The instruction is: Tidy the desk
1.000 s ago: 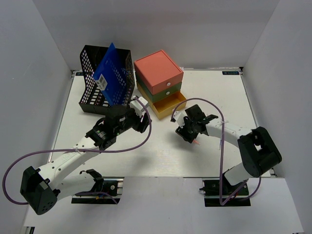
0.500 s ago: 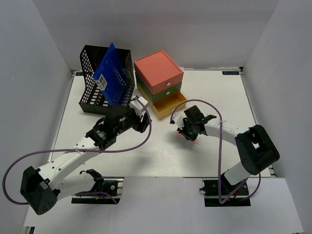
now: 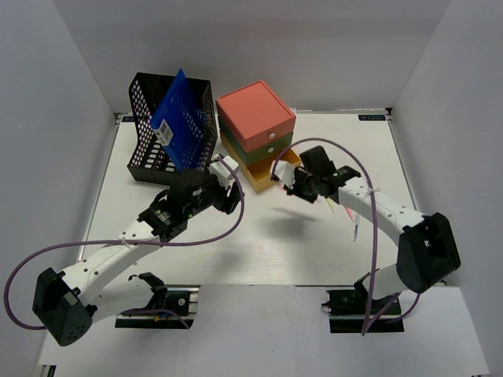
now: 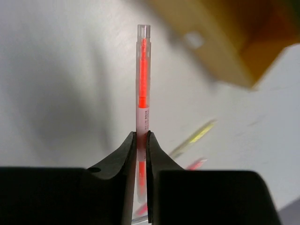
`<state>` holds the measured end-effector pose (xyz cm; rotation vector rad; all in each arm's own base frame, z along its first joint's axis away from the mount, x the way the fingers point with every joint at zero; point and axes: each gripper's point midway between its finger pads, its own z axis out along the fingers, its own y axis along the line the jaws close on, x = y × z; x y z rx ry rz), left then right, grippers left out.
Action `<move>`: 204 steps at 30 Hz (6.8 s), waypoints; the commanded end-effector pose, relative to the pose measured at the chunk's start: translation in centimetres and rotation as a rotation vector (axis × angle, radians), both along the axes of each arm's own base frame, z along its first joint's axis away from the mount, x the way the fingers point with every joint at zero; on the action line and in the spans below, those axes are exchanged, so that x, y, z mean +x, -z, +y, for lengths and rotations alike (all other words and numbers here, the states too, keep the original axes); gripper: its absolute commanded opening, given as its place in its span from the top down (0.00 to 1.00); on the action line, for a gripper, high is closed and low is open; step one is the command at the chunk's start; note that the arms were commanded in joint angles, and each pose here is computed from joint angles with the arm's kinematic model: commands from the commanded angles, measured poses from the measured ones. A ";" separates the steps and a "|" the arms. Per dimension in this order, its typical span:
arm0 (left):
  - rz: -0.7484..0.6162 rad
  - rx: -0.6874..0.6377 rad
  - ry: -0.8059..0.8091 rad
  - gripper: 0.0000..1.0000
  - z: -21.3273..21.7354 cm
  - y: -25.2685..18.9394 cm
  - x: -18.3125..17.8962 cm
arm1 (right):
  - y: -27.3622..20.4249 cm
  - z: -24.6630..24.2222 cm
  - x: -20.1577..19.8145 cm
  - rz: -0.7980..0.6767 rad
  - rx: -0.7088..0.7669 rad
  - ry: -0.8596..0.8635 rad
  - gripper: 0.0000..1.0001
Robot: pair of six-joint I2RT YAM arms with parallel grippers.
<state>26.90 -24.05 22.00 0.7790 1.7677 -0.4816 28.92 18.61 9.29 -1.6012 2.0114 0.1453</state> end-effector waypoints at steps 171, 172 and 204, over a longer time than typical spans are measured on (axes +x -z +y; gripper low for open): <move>0.329 -0.046 -1.034 0.56 1.6 7.6 2.3 | -12.9 -15.9 0.8 -0.142 0.916 0.982 0.48; 0.327 -0.055 -1.054 0.53 3.2 7.5 2.0 | -13.0 -15.8 0.8 -0.140 0.920 0.980 0.48; 0.399 0.341 0.252 0.22 -3.3 14.2 5.4 | -12.3 -16.3 1.0 -0.135 0.901 0.998 0.48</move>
